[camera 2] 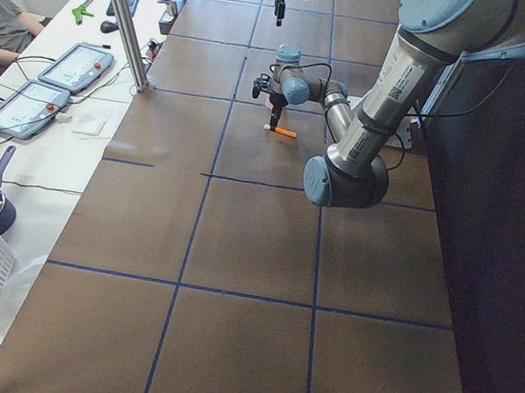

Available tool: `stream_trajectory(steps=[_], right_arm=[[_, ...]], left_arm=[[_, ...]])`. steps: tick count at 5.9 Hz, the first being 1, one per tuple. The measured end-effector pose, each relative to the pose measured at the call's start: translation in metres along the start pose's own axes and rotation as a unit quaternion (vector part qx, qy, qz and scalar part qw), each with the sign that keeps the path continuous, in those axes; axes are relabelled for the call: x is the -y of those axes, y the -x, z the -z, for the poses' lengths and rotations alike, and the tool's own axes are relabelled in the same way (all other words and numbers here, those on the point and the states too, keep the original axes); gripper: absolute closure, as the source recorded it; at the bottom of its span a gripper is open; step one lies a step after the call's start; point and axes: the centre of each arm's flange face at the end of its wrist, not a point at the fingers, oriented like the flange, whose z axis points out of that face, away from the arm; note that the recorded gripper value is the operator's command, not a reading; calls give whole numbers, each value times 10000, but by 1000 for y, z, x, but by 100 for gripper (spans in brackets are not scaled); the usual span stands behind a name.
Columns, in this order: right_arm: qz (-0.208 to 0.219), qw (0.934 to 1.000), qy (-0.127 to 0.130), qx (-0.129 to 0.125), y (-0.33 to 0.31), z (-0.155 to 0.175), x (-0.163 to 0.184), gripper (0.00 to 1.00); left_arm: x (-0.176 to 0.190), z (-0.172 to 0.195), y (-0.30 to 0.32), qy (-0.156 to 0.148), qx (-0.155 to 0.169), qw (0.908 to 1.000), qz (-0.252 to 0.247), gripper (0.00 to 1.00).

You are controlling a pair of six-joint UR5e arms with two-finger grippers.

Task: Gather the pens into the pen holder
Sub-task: 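Lower the left gripper onto the orange marker and grasp it while the right arm withdraws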

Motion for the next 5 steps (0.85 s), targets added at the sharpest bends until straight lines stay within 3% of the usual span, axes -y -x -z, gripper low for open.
stream_trajectory(steps=[4,5], right_arm=[[-51,10000,7,-13,-1,-1,-1,0],[-48,10000,-10,-2,0,1,-1,0]], left_arm=[[-3,-16,-11,99,78,9999,-58,36],[-3,-20,-11,115,98,9999,-67,43]])
